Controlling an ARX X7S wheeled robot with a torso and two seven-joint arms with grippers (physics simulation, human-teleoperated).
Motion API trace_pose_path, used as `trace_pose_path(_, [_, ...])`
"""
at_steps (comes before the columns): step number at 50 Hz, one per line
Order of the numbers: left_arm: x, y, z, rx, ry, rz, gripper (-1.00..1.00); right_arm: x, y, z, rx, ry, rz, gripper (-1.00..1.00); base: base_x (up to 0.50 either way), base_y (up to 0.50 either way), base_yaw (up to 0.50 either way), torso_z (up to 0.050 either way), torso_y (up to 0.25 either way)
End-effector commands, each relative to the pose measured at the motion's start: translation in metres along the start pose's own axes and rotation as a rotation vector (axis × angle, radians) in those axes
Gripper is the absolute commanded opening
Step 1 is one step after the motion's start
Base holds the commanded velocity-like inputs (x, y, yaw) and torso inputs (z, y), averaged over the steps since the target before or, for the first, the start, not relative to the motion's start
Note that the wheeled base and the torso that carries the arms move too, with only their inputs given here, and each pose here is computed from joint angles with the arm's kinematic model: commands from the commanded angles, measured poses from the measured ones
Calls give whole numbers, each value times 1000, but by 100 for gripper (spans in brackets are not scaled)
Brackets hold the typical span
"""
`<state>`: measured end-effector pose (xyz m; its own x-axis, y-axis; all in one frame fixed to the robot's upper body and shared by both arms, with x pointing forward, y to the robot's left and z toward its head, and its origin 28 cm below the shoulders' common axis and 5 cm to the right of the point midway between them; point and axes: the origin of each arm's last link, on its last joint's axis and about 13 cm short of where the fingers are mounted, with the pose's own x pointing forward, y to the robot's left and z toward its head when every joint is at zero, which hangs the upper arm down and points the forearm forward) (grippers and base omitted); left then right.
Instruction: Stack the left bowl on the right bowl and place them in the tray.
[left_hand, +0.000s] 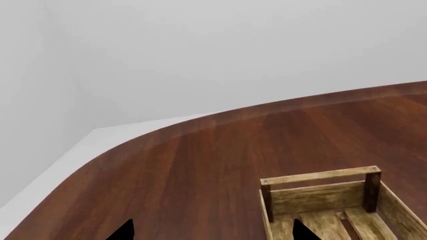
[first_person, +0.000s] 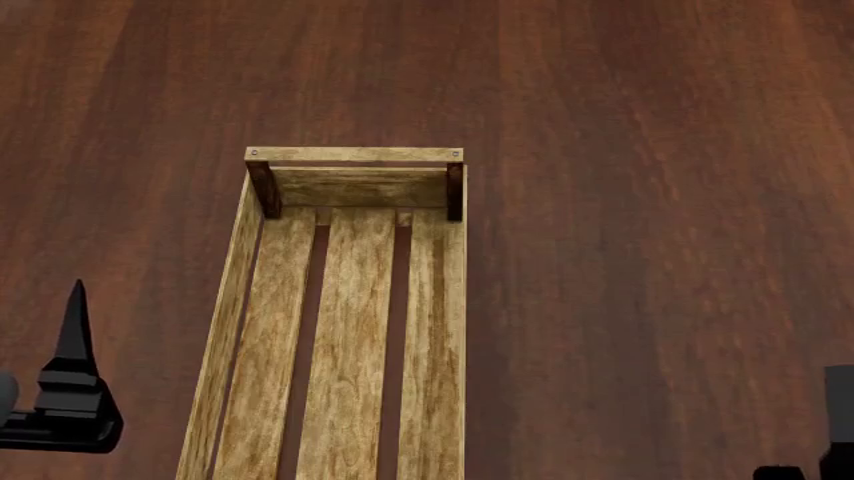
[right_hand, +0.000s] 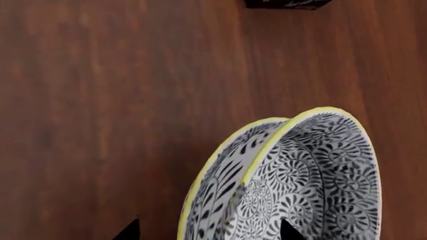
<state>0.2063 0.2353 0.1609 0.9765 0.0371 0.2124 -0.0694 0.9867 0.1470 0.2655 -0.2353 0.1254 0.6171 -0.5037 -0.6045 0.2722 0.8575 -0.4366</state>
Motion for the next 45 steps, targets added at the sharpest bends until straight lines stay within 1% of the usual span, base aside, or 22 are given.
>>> trace_pose_path(1, [0,0,0,0,2,-1,100,6,1,-12,1,28,5,100,0,0,0,0,0])
trace_pose_path(10, [0,0,0,0,1,-1,100,8,2,-18,1,40,9,100,0,0,0,0,0])
trace_pose_path(38, [1,0,-1,0,5,0,100,17,11,-21,-19,64,18,100,0,0,0,0,0])
trace_pose_path(45, [1,0,-2,0,5,0,100,21,14,-23,-44,85,15,100,0,0,0,0,0])
